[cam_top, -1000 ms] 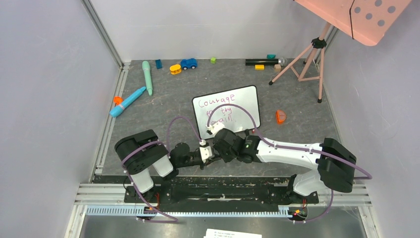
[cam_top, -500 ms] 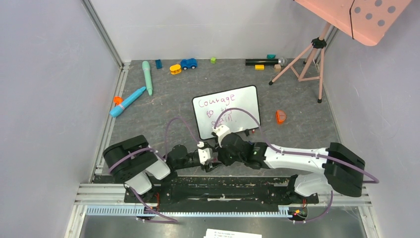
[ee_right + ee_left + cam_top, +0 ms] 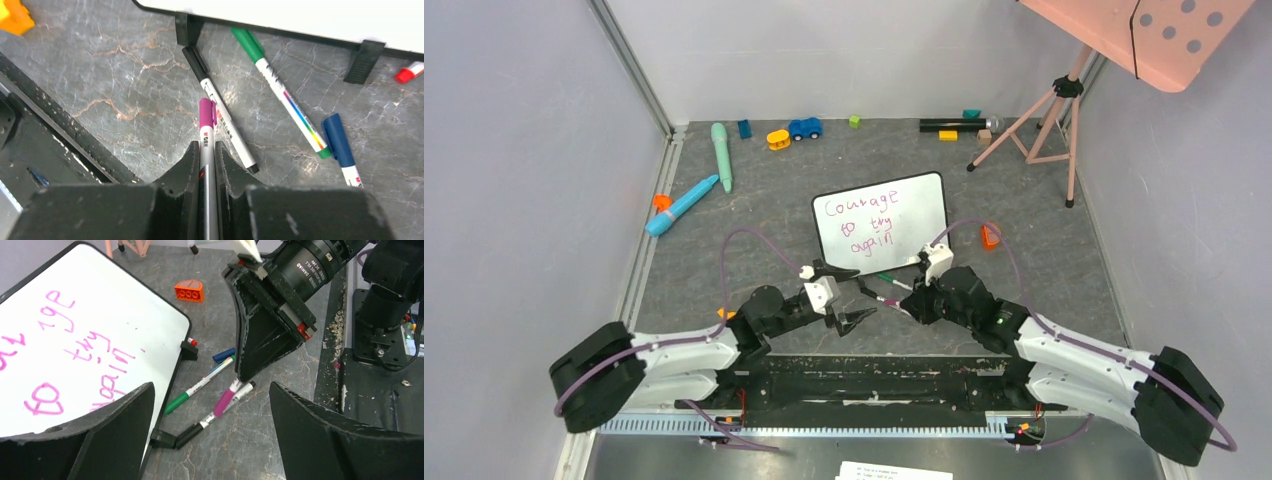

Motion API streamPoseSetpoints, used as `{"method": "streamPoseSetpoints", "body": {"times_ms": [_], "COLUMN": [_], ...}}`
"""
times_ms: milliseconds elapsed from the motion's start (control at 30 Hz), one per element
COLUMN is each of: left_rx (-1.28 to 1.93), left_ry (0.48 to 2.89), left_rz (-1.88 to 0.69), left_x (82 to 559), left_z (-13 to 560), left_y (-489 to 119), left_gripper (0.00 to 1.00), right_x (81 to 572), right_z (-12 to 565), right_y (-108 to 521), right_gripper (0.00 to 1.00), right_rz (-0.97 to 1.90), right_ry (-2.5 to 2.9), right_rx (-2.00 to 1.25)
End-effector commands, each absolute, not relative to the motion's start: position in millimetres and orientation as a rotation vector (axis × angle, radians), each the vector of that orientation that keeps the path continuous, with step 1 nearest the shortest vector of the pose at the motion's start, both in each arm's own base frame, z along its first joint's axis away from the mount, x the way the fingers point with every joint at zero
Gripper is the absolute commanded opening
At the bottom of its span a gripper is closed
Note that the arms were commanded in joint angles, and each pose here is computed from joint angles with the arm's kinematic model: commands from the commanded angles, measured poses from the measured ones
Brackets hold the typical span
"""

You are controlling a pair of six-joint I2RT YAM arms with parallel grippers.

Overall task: Write a sentence on the whiteboard
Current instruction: Close the whiteboard marker at the center of the board, then place the whiteboard marker at the center of the board.

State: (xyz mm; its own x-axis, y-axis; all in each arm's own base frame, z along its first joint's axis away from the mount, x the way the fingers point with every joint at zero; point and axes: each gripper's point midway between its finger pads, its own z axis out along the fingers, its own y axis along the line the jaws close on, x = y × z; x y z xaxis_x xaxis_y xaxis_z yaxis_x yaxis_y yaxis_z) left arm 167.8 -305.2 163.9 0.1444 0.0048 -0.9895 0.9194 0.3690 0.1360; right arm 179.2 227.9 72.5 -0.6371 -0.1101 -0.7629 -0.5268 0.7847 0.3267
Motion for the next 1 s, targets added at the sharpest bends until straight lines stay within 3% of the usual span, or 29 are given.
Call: {"method": "streamPoseSetpoints", "body": {"times_ms": [0,367,400,467,533,600,700,967], "left_rx": [0.860,0.452,0.434,0.407,0.413,0.433,0.393,0.320], "left_ry": [1.425,1.617,1.631,1.656,1.675,1.679,1.688,1.694], "left_rz": [-0.811,-0.562,-0.542,-0.497,-0.460,-0.421,-0.335,-0.185], "left_x": [175.1,205.4,207.1,211.5,214.4,217.0,225.3,239.4], "left_z": [150.4,176.4,177.2,177.8,175.9,174.7,173.6,175.9], "left_y": [-284.2,-207.2,-202.9,-195.9,-193.0,-190.7,-176.9,-143.7], "left_gripper": [0.90,0.95,0.95,0.96,0.96,0.96,0.97,0.96], "right_x": [188.7,210.6,212.7,214.6,216.8,220.4,228.3,260.4], "right_z": [99.1,105.7,102.1,92.7,85.6,84.2,87.7,121.9], "right_y": [237.9,232.7,230.6,225.9,218.8,211.0,197.5,110.6], "right_gripper": [0.00,0.00,0.04,0.23,0.51,0.65,0.70,0.70], "right_rz": [0.824,0.844,0.831,0.805,0.783,0.760,0.704,0.307], "right_ry": [2.067,2.027,2.037,2.064,2.083,2.085,2.090,1.973], "right_rx": [-0.438,-0.395,-0.392,-0.391,-0.364,-0.333,-0.301,-0.020]}}
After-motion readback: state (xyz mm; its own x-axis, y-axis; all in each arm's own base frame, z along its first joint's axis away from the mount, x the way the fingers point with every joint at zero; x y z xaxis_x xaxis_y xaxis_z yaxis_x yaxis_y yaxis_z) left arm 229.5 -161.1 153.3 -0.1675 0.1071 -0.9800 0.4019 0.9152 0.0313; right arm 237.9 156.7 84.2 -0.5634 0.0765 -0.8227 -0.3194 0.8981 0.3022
